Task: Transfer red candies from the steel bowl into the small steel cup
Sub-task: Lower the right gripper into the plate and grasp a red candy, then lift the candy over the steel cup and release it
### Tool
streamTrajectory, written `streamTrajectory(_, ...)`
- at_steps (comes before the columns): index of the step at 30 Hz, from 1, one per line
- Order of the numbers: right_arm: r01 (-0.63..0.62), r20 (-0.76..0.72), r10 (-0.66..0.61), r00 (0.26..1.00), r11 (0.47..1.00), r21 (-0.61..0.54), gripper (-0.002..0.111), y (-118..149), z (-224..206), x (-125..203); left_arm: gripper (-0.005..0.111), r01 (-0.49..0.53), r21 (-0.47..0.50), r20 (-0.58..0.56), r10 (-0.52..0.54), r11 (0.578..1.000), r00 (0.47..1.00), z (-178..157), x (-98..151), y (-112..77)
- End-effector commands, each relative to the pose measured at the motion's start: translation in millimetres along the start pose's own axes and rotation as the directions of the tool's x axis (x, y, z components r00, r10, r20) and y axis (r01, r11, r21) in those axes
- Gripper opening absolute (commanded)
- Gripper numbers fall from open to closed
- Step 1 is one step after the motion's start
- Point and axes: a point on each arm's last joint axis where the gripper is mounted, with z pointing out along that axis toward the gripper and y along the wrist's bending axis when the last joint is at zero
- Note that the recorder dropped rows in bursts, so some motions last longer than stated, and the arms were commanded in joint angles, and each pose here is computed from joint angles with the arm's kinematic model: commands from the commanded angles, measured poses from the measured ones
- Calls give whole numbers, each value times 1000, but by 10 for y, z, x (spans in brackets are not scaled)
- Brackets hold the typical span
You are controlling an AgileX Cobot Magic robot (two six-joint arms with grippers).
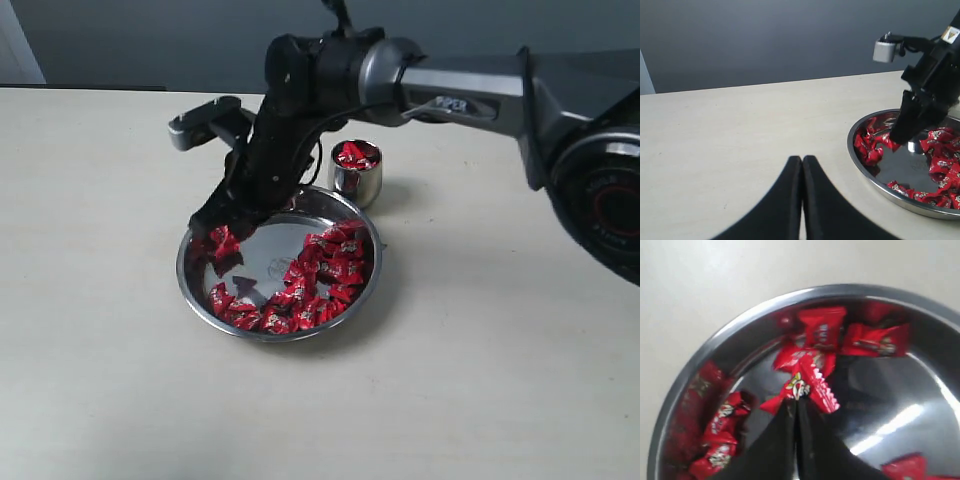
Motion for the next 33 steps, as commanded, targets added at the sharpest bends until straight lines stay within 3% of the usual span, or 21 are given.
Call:
streamTrajectory(1, -30, 45, 24, 999, 989, 143, -1, -311, -394, -15, 0, 0, 7, 10, 0, 1000, 1000, -3, -5, -4)
streamTrajectory(12, -277, 165, 243, 956, 932, 232, -1, -1157, -814, 196, 0, 0, 7, 10, 0, 1000, 1000, -3, -5, -4)
streamTrajectory(22, -314, 161, 280, 946, 913, 259, -1, -1378, -869, 310, 0, 0, 7, 10, 0, 1000, 1000, -3, -5, -4)
streamTrajectory(24, -306, 143, 277, 950, 916, 258, 5, -1372, -862, 323, 0, 0, 7, 10, 0, 1000, 1000, -3, -5, -4)
streamTrajectory(29, -300, 128, 276, 953, 917, 263, 30, -1372, -861, 337, 0, 0, 7, 10, 0, 1000, 1000, -3, -5, -4)
streamTrajectory(33, -301, 130, 276, 952, 917, 262, 36, -1373, -861, 336, 0, 0, 7, 10, 0, 1000, 1000, -3, -5, -4)
